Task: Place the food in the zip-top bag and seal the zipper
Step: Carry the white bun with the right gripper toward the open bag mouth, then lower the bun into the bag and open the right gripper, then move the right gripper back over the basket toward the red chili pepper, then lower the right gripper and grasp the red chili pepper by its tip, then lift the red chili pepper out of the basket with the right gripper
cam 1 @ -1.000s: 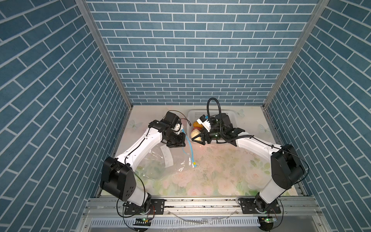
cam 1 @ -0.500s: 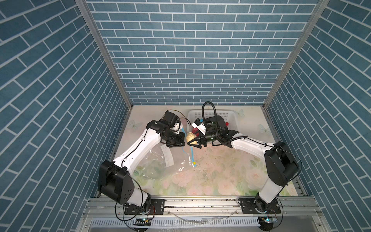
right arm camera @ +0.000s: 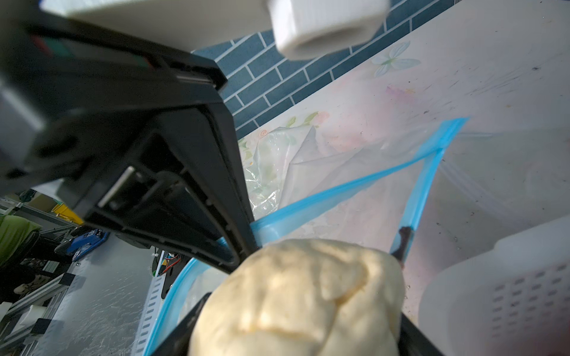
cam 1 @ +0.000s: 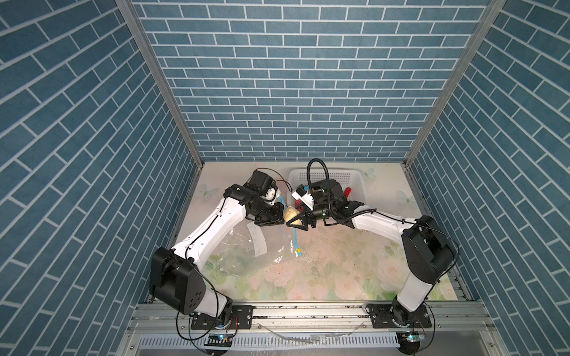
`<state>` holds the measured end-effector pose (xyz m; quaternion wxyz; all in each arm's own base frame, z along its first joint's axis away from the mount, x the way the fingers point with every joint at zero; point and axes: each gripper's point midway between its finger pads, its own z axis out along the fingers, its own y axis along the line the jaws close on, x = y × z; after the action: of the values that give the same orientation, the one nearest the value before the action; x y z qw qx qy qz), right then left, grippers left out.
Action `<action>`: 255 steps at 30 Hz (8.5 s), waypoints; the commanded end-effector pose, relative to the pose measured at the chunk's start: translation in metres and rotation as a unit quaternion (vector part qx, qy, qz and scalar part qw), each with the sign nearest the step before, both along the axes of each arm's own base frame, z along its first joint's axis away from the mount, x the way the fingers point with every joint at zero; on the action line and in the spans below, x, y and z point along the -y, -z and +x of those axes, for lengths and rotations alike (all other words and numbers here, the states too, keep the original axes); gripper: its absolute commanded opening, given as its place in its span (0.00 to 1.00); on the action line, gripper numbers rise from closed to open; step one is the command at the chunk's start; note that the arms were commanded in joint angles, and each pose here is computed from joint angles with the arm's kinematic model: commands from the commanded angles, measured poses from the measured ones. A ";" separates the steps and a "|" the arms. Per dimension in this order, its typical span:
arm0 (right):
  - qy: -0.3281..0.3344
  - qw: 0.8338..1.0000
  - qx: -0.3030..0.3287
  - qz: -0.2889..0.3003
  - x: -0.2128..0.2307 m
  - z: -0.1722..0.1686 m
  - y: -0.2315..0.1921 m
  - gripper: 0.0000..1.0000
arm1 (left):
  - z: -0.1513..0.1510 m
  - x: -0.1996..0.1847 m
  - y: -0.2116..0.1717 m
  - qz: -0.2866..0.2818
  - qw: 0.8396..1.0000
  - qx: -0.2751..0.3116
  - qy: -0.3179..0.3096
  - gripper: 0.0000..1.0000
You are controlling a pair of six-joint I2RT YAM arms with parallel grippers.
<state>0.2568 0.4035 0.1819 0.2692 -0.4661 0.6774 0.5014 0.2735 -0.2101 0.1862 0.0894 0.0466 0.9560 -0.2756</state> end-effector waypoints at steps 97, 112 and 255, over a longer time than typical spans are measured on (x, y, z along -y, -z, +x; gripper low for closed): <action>0.658 0.651 -0.181 -0.333 0.258 0.230 0.075 0.60 | 0.008 0.024 -0.004 -0.055 0.998 0.008 0.016 0.00; 0.656 0.631 -0.210 -0.356 0.260 0.258 0.126 0.44 | 0.008 0.025 -0.001 -0.050 0.999 0.002 0.014 0.00; 0.657 0.754 -0.024 0.000 0.202 0.141 -0.154 0.11 | 0.031 0.040 -0.040 -0.089 0.996 0.019 0.011 0.00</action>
<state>0.4075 0.1991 0.3188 0.4944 0.0886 0.8444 0.1862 0.3027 -0.2501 0.2207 0.1088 0.0540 0.9260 -0.3575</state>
